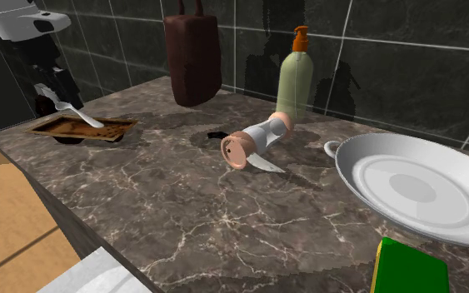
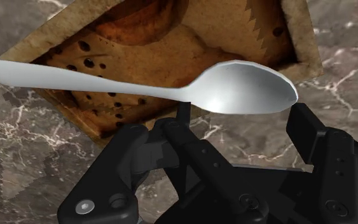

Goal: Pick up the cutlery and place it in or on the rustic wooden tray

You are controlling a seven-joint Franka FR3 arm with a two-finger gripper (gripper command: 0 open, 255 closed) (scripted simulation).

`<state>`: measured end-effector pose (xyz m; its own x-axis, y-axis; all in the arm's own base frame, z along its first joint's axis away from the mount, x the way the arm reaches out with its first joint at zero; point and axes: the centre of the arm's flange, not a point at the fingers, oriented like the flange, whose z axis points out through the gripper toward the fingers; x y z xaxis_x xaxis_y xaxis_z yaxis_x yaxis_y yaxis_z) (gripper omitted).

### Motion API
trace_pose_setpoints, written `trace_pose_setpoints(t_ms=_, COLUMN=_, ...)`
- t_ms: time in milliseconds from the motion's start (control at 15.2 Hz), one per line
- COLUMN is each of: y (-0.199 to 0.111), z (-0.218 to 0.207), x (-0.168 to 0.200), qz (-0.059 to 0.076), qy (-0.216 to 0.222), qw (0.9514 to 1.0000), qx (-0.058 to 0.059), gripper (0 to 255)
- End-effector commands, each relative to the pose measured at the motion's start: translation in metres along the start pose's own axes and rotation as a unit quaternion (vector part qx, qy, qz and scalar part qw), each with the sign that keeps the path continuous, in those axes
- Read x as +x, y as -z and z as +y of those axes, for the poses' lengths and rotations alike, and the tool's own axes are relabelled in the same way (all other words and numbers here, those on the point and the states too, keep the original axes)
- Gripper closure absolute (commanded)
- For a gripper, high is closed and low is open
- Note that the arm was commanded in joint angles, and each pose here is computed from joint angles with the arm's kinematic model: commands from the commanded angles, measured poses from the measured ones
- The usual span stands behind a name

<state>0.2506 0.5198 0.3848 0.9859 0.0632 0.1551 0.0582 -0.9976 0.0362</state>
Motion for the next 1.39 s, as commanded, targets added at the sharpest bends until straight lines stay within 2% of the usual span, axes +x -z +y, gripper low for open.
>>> trace_pose_setpoints(t_ms=0, y=-0.001, z=0.0, x=0.0, qz=0.0, qy=0.0, qw=1.0, qx=0.0, gripper=255)
trace_pose_setpoints(t_ms=264, y=-0.001, z=0.0, x=0.0, qz=0.0, qy=0.0, qw=1.0, qx=0.0, gripper=255)
trace_pose_setpoints(t_ms=330, y=-0.001, z=0.0, x=0.0, qz=0.0, qy=0.0, qw=1.0, qx=0.0, gripper=0)
trace_pose_setpoints(t_ms=660, y=-0.001, z=0.0, x=0.0, qz=0.0, qy=0.0, qw=1.0, qx=0.0, gripper=0)
trace_pose_setpoints(t_ms=924, y=0.049, z=0.0, x=0.0, qz=0.0, qy=0.0, qw=1.0, qx=0.0, gripper=0)
trace_pose_setpoints(t_ms=1320, y=0.049, z=0.0, x=0.0, qz=0.0, qy=0.0, qw=1.0, qx=0.0, gripper=0)
